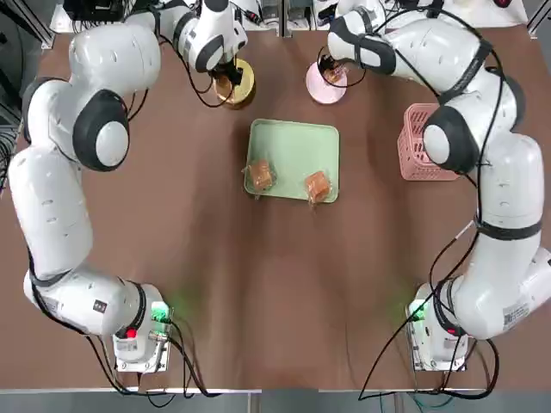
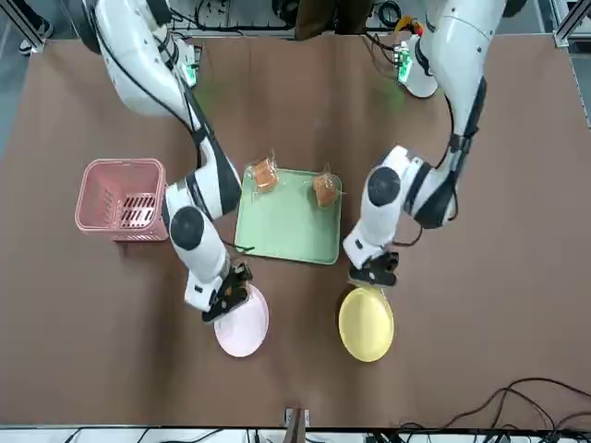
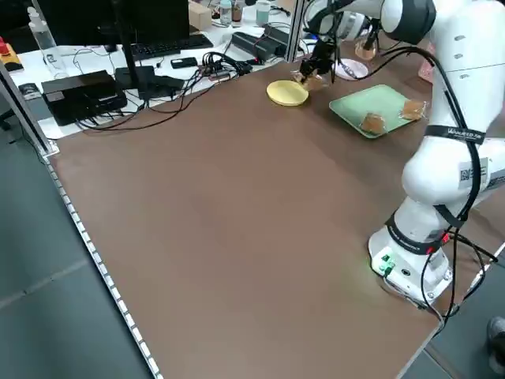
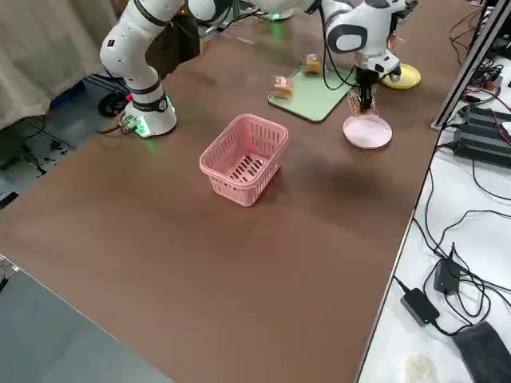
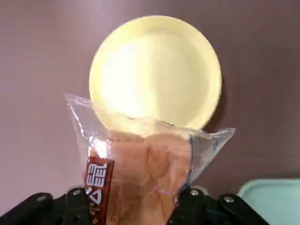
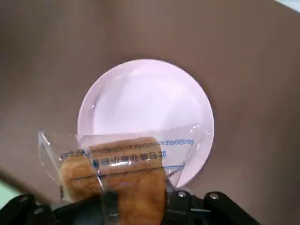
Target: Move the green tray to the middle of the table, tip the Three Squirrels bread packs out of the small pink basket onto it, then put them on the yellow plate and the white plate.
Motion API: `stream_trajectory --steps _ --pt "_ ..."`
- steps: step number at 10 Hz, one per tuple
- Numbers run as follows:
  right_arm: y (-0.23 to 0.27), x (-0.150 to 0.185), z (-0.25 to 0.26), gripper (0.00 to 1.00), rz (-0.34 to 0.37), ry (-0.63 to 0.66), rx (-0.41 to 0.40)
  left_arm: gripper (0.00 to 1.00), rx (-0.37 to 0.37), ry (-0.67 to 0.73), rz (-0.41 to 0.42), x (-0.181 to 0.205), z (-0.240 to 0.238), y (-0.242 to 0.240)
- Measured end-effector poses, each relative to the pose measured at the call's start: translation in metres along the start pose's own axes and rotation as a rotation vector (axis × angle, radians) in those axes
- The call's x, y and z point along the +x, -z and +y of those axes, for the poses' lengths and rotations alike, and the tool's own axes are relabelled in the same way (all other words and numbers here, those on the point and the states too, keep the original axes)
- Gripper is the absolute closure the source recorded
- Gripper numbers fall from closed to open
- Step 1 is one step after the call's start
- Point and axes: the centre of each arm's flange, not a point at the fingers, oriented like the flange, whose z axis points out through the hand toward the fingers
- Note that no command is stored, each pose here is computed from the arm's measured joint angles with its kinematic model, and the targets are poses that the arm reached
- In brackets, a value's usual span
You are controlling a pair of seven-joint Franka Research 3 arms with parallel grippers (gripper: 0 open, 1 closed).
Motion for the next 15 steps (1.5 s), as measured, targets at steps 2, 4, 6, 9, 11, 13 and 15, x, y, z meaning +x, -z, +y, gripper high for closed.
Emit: stream_trajectory --steps 2,4,6,9,11,13,15 --pt "-0.021 0.013 0.000 0.67 0.028 0.094 -0.001 0.37 -0.018 0.019 0.015 0.019 0.005 -0.015" --pt "-0.027 0.024 0.002 0.71 0.095 0.166 -0.012 0.37 -0.029 0.033 0.031 0.035 0.006 -0.025" --pt "-0.030 0.024 0.011 0.70 0.106 0.276 -0.022 0.36 -0.035 0.051 0.056 0.042 0.000 -0.043" --pt "-0.039 0.024 0.017 0.46 0.121 0.324 -0.030 0.24 -0.046 0.079 0.086 0.044 -0.009 -0.078" --pt "-0.041 0.025 0.014 0.26 0.133 0.329 -0.030 0.15 -0.054 0.123 0.105 0.046 -0.012 -0.082" --pt "-0.042 0.024 0.011 0.22 0.126 0.330 -0.024 0.00 -0.063 0.149 0.128 0.051 -0.012 -0.075" --pt "-0.049 0.016 0.009 0.15 0.087 0.325 -0.005 0.00 -0.036 0.158 0.105 0.055 -0.020 -0.056"
